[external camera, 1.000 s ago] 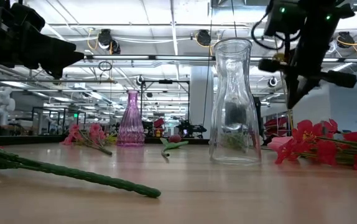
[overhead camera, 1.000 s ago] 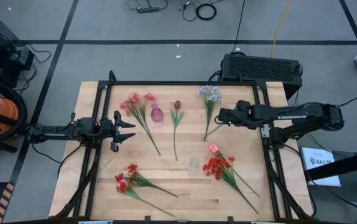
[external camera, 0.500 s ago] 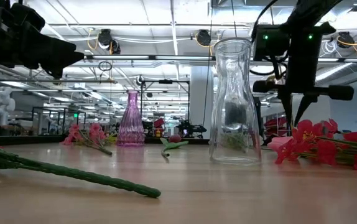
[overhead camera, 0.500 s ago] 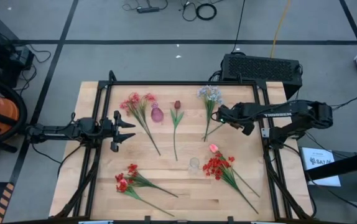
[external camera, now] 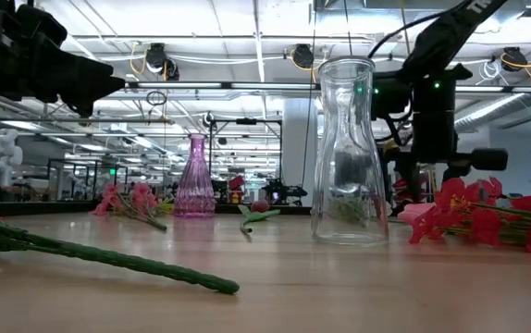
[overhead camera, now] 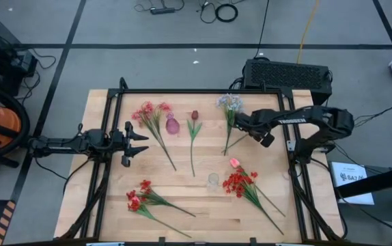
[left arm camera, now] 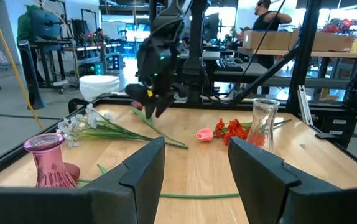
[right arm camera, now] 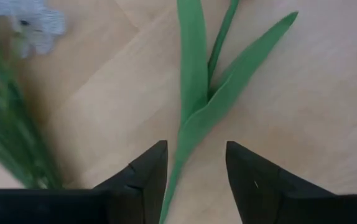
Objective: Sort flowers into vase by color
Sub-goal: Put the right dark red tulip into the transparent flower vase
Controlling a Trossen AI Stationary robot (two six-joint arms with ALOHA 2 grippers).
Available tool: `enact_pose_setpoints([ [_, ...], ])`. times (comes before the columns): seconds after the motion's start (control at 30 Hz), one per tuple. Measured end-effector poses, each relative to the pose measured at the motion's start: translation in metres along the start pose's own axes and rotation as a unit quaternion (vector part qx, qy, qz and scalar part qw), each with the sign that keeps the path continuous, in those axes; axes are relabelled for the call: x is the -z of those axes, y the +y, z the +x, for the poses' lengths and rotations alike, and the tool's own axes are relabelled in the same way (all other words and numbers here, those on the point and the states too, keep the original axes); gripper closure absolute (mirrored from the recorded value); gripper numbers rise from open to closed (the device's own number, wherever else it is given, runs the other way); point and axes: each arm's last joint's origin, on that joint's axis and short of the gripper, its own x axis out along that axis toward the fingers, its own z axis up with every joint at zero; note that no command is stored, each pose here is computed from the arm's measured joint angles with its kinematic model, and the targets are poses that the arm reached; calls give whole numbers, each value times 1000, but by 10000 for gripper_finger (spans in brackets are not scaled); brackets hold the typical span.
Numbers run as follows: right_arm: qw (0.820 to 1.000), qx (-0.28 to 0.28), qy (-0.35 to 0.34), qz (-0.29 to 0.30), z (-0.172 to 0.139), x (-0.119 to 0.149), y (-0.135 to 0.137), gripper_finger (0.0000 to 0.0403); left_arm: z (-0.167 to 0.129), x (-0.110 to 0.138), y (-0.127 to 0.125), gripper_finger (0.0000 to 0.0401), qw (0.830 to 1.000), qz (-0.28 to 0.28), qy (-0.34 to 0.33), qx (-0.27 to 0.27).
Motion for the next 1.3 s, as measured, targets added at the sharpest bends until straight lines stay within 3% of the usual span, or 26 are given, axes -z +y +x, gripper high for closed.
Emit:
enact_pose_setpoints([
  [0.43,999,43,16,-14,21,-34,11,276,0,0,0,217,1000,0,0,0],
  [0.7,995,65,50,-50,40,-34,18,305,0,0,0,217,1000,0,0,0],
  [1.0,997,36,30,-57,30,-33,16,394,0,0,0,217,1000,0,1,0],
  [1.3,994,-27,21,-106,1,-38,12,399,0,0,0,217,1000,0,0,0],
])
